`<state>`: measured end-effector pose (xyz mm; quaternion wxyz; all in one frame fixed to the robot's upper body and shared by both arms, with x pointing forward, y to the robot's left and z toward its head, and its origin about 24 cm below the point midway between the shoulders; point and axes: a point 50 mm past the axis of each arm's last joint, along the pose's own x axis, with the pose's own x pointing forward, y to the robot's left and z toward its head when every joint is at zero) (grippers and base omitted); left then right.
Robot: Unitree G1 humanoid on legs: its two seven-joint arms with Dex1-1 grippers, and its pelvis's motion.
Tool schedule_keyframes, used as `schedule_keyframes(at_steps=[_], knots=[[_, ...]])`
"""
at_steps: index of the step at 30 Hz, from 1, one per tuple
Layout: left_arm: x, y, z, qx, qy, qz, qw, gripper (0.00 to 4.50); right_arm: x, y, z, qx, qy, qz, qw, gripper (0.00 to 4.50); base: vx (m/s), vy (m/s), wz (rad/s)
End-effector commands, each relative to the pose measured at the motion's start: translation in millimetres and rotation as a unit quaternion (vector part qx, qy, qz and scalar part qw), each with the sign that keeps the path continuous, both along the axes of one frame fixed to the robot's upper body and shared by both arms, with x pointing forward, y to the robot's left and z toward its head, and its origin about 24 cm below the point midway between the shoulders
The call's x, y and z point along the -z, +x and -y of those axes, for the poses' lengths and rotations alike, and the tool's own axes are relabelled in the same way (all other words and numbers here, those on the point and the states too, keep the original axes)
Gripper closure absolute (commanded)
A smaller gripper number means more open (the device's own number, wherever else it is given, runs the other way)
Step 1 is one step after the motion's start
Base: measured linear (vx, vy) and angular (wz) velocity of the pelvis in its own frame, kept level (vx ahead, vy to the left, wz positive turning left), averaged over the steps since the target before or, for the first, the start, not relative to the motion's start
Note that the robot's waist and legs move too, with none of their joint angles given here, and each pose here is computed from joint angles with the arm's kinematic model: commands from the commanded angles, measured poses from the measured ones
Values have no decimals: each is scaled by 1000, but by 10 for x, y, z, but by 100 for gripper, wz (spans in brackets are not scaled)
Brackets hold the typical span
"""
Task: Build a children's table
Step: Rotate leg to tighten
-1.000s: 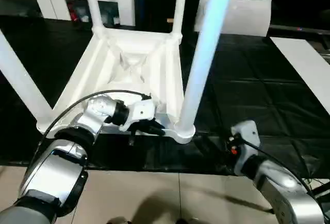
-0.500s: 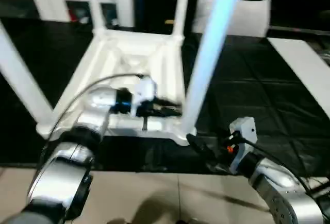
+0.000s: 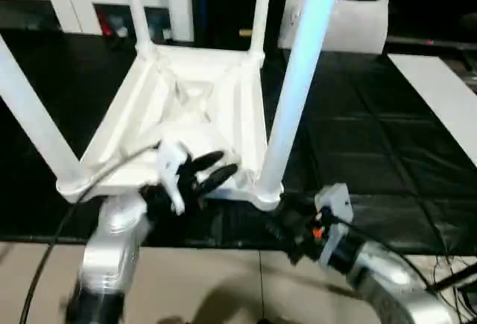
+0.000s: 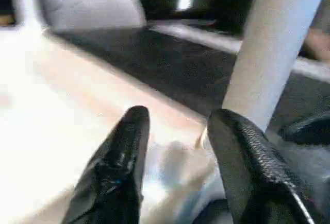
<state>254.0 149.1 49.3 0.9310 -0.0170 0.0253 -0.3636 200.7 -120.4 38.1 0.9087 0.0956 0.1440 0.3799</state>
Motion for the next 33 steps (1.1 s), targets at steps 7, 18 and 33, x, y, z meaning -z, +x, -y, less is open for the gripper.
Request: schedule_keyframes(at_steps=[7,18,33], knots=[[54,-385,-163,-138,19,-22,990,172,126,-77,-145,-2,20,-12,1000,0,0,0,0],[38,-414,-111,-181,6,-31,983,79,142,-30,-153,10,16,-3,1000,0,0,0,0],[77,-520,-200,-230,15,-36,972,3,147,35,-188,-7,14,13,1000,0,7,-21,-2]])
